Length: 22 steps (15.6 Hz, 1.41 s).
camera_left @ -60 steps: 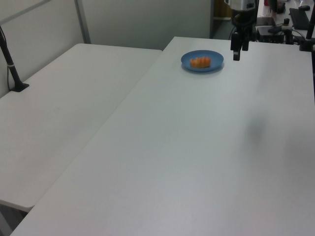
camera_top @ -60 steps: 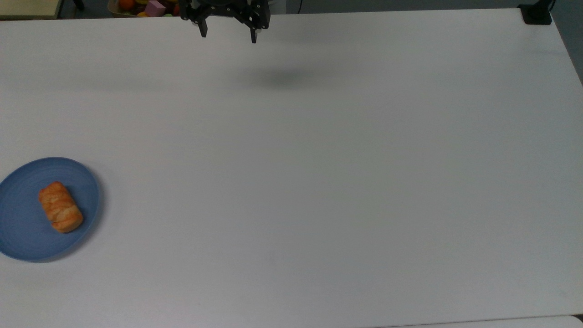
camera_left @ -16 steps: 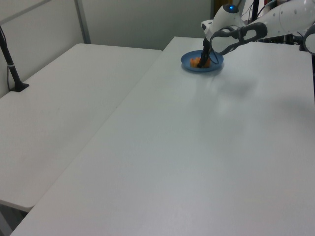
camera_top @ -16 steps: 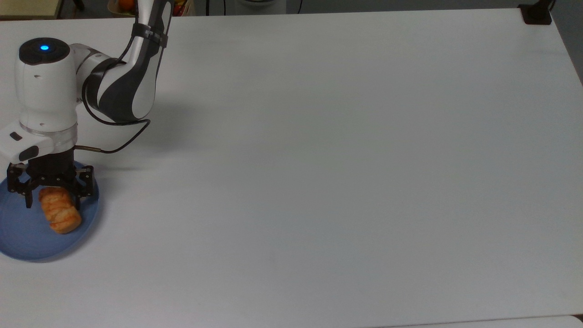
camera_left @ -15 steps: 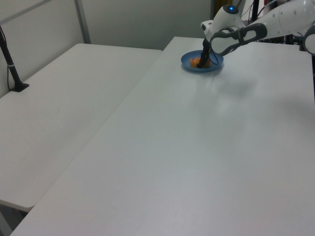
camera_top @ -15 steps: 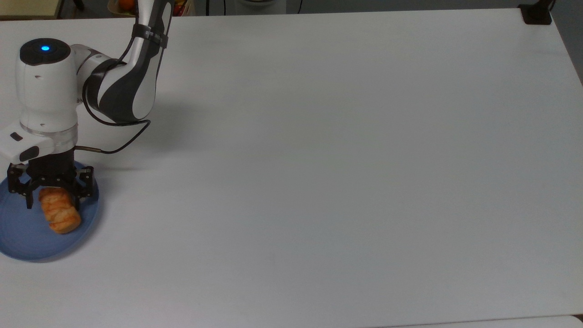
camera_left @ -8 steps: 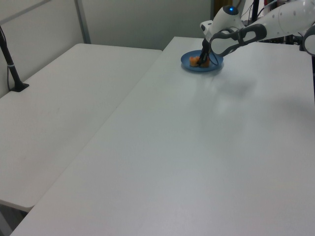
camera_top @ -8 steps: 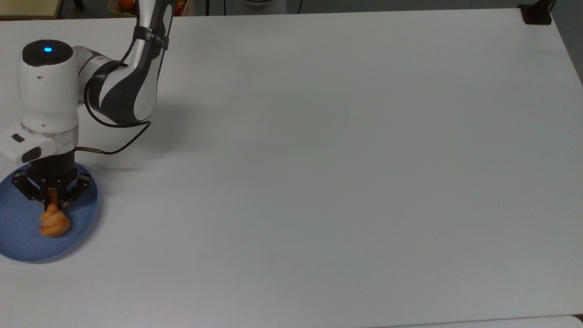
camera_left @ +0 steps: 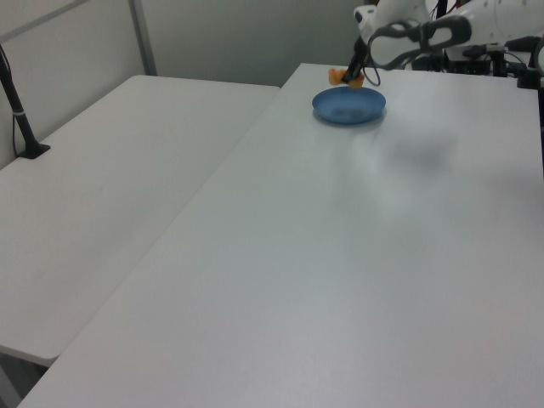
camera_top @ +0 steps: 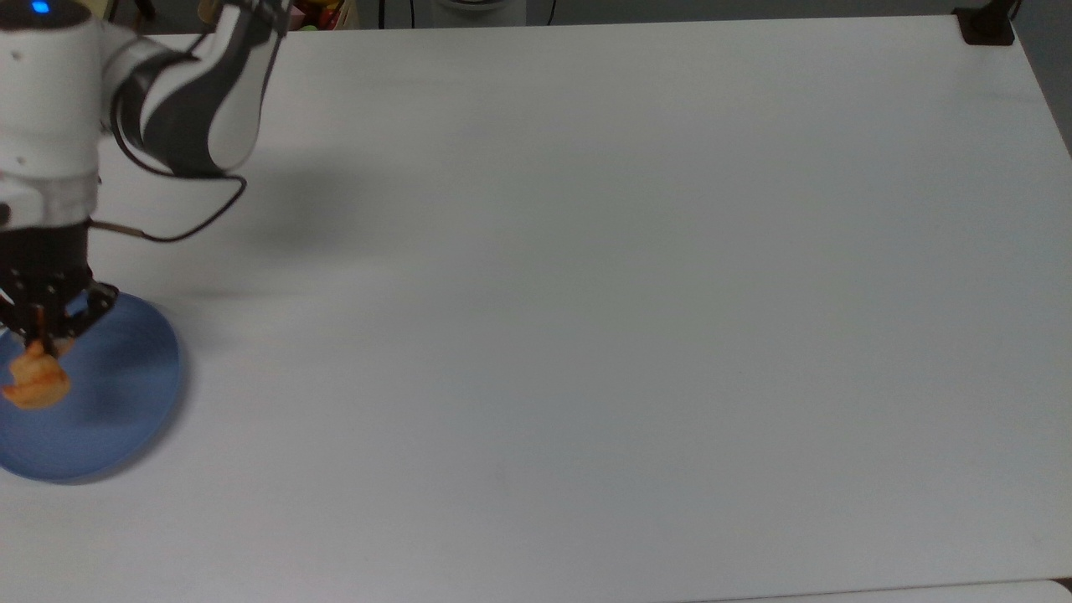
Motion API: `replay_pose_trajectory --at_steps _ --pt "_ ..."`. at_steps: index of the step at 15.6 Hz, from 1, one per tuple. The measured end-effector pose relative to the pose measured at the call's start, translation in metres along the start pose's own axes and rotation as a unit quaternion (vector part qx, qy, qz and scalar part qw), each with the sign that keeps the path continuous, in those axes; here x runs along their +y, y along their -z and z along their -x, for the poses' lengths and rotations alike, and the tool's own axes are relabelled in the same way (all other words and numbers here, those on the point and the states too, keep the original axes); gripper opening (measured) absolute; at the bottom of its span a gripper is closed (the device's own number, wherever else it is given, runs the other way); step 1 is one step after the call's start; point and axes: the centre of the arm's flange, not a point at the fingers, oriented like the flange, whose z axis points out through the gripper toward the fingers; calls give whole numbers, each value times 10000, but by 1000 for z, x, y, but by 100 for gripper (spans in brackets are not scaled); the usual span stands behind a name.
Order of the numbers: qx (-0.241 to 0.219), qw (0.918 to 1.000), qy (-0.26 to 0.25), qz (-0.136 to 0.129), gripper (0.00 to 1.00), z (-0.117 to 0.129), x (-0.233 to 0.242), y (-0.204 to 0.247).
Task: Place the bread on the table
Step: 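Carry the bread roll away from the plate across the table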
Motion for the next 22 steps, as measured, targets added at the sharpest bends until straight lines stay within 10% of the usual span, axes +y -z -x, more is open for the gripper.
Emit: replay_pose_trajectory --at_steps 7,12,22 --pt "248 9941 -819 -660 11 -31 -65 117" --pt "-508 9840 -1164 -1252 11 -48 -143 216" --pt "-1685 9631 -1281 -1661 11 -41 -426 323"
